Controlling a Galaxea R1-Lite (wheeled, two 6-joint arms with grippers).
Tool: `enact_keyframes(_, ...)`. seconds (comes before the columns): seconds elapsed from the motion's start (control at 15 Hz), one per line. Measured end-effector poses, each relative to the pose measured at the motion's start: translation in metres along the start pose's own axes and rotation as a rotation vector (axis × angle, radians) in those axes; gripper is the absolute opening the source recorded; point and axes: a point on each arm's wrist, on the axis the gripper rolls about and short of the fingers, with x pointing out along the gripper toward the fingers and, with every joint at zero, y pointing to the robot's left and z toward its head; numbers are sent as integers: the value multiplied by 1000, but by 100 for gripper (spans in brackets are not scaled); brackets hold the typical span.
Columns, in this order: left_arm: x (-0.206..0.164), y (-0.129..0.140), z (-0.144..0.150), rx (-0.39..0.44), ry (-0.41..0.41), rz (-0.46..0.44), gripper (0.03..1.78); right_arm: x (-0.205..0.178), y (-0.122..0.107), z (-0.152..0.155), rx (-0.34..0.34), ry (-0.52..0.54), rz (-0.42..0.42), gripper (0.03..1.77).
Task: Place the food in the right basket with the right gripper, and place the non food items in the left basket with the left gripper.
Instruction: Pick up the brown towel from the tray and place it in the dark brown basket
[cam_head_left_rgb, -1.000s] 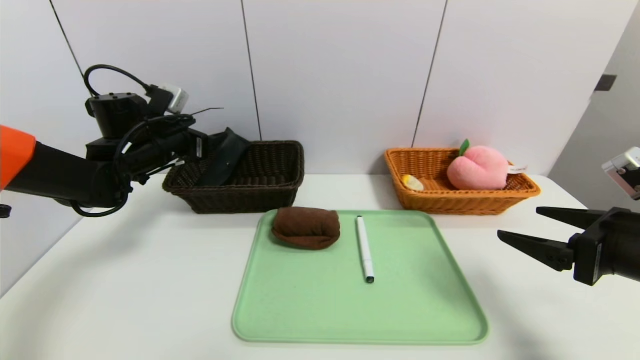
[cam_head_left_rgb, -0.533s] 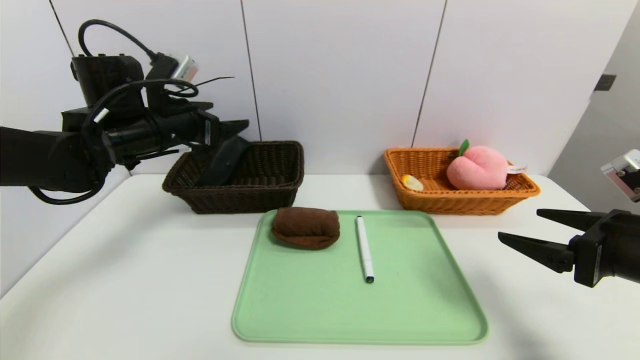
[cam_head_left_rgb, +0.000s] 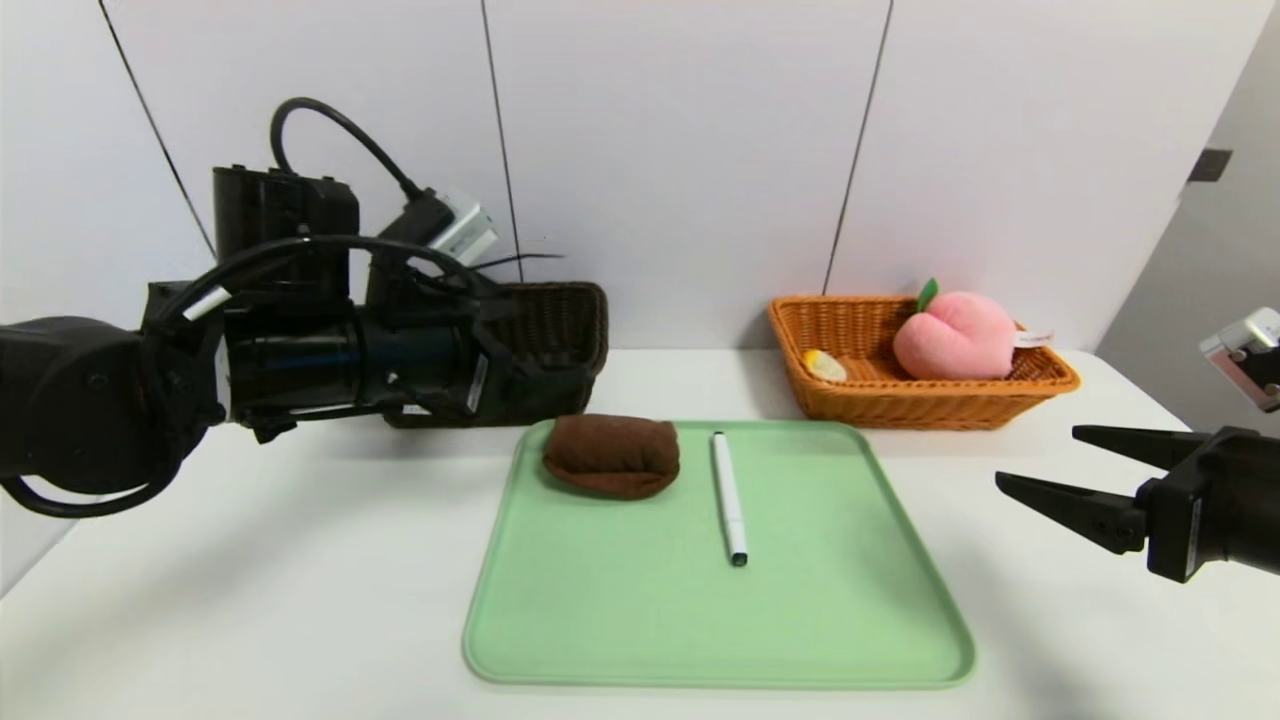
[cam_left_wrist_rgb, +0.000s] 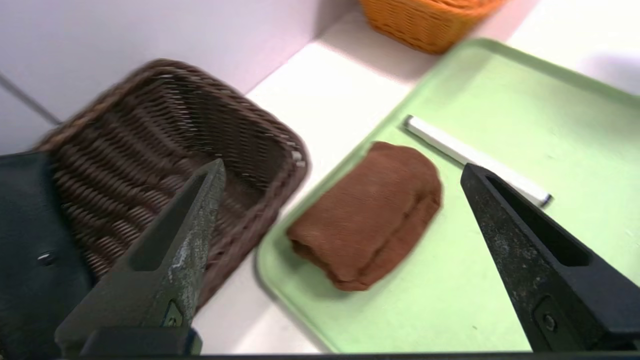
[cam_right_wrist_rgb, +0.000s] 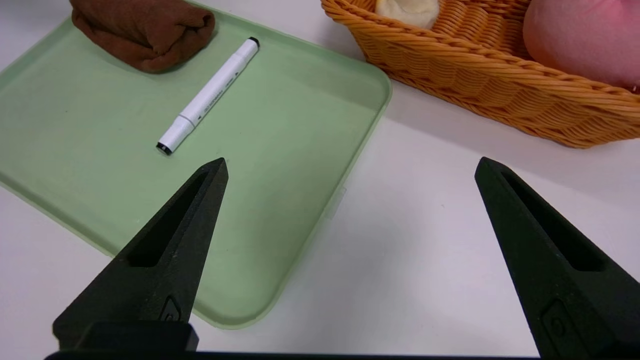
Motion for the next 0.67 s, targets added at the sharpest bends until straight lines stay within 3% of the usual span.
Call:
enact_keyframes(0.27, 12, -15, -22, 118, -6, -39, 167, 0, 0, -1, 1, 3, 4, 171)
enact_keyframes(0.67, 36, -20, -46, 119, 15, -65, 169, 0, 0, -2, 2, 5, 4, 171)
